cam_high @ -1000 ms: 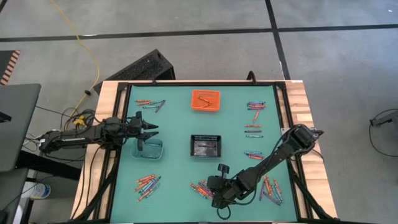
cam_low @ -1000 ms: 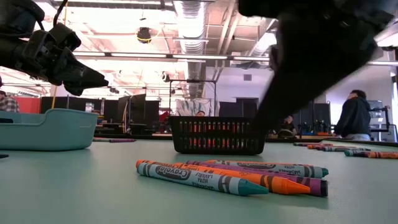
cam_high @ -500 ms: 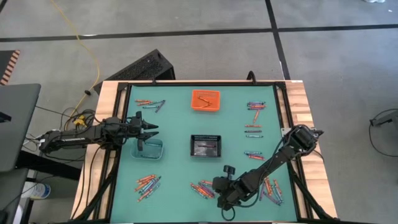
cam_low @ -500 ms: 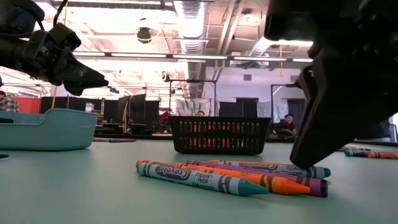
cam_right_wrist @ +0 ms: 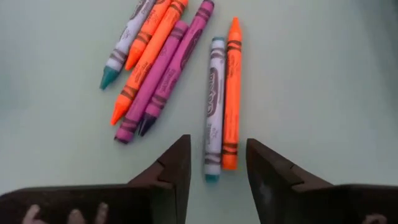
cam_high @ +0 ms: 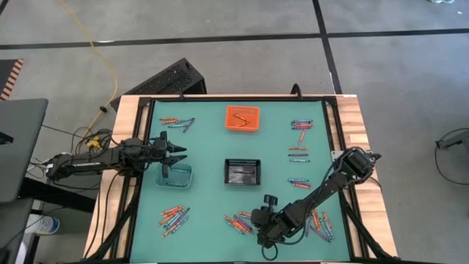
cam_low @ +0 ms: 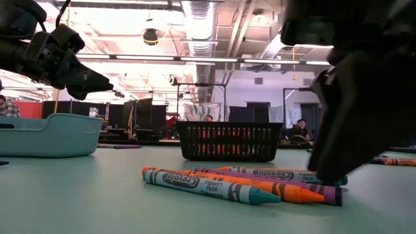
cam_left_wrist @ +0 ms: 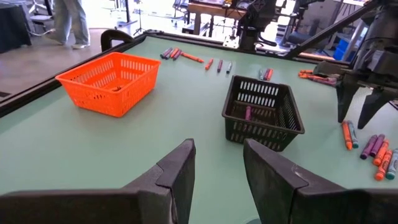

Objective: Sort crayons
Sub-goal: Put the blue crayon into the light blue bin

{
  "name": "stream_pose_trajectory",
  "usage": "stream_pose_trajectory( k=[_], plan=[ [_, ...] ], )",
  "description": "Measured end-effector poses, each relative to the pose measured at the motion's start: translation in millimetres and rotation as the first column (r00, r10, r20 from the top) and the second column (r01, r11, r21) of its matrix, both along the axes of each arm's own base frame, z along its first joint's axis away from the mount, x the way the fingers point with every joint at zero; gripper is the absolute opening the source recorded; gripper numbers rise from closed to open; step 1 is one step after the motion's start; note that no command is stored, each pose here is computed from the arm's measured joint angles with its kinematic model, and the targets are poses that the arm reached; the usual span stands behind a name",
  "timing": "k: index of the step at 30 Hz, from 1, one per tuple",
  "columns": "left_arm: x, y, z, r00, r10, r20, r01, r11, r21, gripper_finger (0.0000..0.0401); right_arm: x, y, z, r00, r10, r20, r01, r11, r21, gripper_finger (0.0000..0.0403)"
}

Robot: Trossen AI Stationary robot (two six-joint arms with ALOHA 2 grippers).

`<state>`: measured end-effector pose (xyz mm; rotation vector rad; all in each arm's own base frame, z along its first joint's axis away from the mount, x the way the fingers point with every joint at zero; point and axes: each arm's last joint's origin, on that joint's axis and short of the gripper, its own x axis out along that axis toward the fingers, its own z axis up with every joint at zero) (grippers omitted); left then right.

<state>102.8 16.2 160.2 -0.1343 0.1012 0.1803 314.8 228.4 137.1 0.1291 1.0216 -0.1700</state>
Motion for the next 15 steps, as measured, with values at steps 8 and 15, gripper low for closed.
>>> stream_pose_trajectory(
  k=[8, 15],
  plan=[
    [0.0, 0.0, 0.0, 1.0, 0.0, 0.0, 0.0, 1.0, 0.0, 0.0125, -3.7, 1.9, -1.0, 0.999, 0.038, -0.03, -0.038, 0.999, -0.011, 0.0131],
    [0.0, 0.0, 0.0, 1.0, -0.001, 0.0, 0.001, 1.0, 0.0, 0.0125, -6.8, 4.9, -1.2, 0.997, 0.054, -0.049, -0.055, 0.999, -0.003, 0.013]
  ],
)
